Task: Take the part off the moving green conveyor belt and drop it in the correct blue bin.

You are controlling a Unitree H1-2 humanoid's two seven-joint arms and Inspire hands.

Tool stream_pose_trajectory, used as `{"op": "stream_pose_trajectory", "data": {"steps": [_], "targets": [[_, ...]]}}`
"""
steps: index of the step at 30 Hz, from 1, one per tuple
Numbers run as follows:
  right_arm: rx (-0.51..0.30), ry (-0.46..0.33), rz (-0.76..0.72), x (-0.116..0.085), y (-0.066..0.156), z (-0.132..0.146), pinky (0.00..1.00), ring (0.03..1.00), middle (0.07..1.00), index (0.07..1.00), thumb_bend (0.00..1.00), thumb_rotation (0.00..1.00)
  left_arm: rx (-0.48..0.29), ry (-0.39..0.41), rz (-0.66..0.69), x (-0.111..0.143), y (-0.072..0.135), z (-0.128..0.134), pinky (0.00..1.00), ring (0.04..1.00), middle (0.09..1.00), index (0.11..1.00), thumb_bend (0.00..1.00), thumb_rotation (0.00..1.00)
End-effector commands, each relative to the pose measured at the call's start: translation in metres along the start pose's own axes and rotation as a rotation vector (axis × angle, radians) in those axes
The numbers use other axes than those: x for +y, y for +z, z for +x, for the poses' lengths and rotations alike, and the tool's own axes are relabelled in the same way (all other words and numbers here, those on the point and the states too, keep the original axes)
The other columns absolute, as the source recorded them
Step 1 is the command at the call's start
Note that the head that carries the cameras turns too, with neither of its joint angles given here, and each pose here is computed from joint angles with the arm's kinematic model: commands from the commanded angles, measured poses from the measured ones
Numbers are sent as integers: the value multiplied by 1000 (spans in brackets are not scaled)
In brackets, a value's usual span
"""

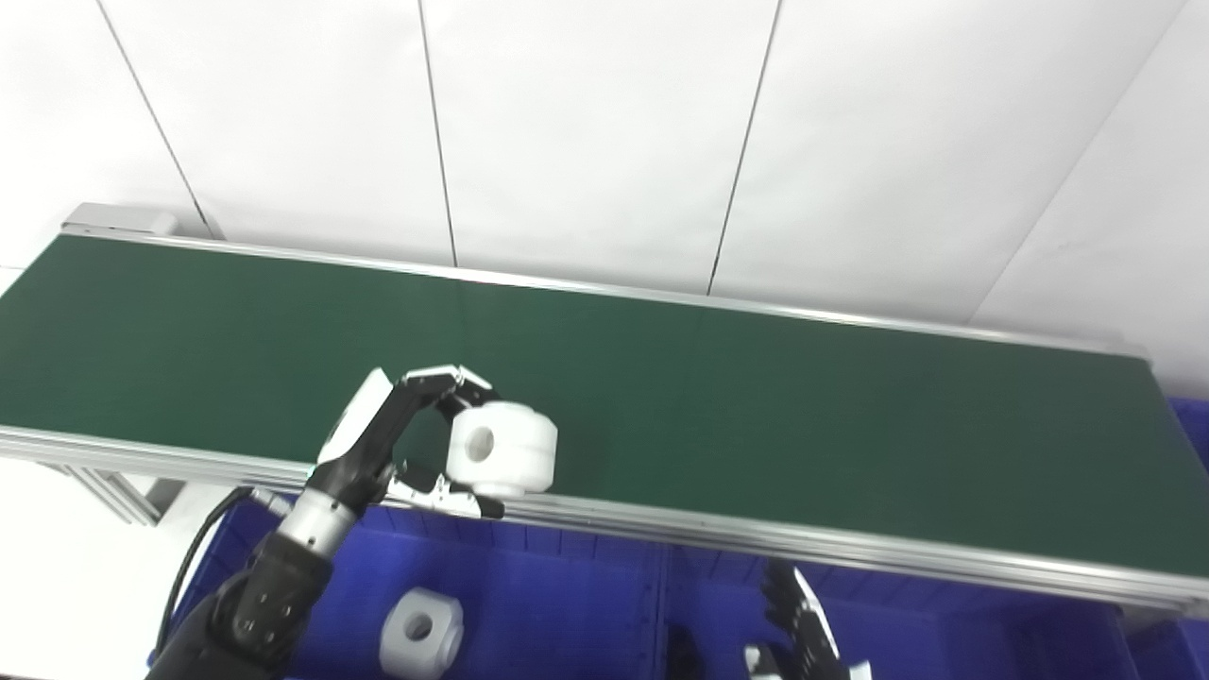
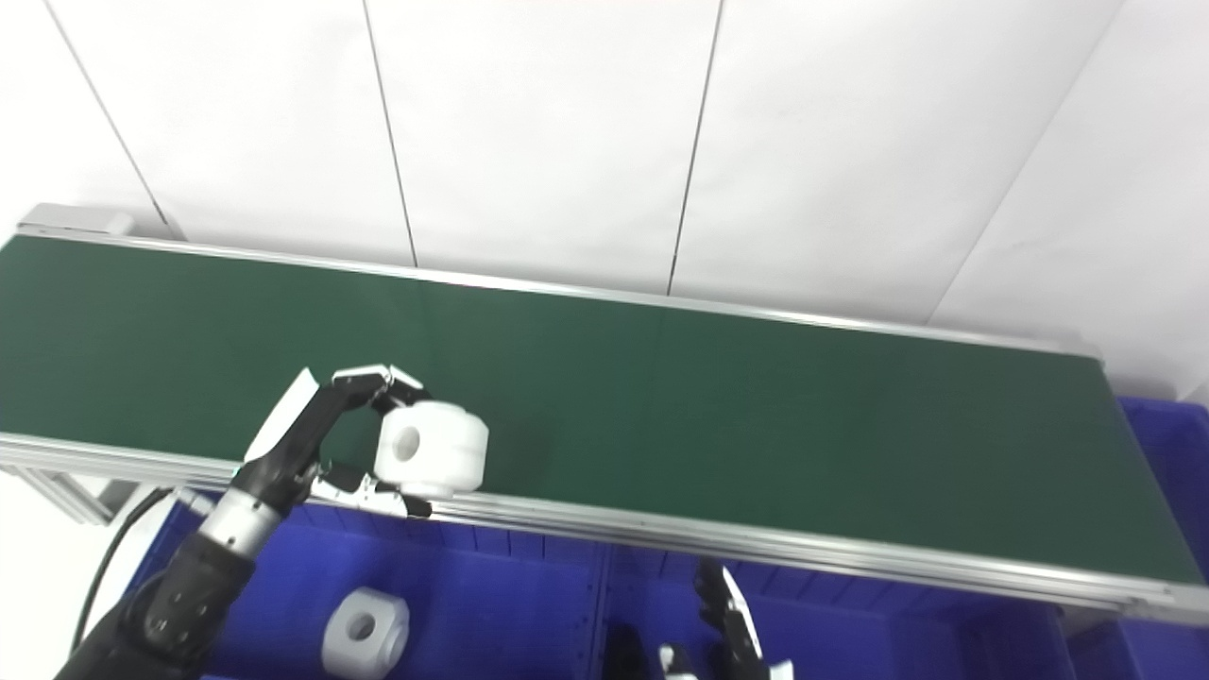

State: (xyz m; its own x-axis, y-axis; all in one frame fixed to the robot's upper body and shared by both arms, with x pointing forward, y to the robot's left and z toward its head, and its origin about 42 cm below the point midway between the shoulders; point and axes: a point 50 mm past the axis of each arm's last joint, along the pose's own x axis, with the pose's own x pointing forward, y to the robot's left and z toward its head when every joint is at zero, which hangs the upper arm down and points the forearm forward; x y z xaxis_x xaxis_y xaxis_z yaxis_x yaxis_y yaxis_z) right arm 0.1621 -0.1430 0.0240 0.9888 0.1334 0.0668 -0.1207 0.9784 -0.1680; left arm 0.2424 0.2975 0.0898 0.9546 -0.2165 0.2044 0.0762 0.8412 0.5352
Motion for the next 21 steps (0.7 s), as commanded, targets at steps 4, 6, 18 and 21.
{"op": "stream_pose_trajectory", "data": {"steps": [4, 6, 18, 21], "targets": [[-80, 13, 93, 8, 17, 8, 858, 900, 916, 927, 605, 782, 8, 34, -32, -6, -2, -21, 431, 416, 489, 544, 497, 0], [-85, 13, 82, 8, 19, 8, 848, 895, 915, 927, 600, 794, 40, 26, -38, -14, -6, -32, 434, 420, 494, 539, 497, 0], [-83, 13, 81, 7, 19, 9, 849, 890, 908, 910, 588, 784, 126, 28, 42, -55, -28, -64, 473, 441, 510, 505, 500, 0], [-80, 14, 74, 6, 18, 9, 842, 885, 906, 910, 595, 794, 138, -31, 68, -62, -35, -69, 550, 503, 555, 492, 499, 14]]}}
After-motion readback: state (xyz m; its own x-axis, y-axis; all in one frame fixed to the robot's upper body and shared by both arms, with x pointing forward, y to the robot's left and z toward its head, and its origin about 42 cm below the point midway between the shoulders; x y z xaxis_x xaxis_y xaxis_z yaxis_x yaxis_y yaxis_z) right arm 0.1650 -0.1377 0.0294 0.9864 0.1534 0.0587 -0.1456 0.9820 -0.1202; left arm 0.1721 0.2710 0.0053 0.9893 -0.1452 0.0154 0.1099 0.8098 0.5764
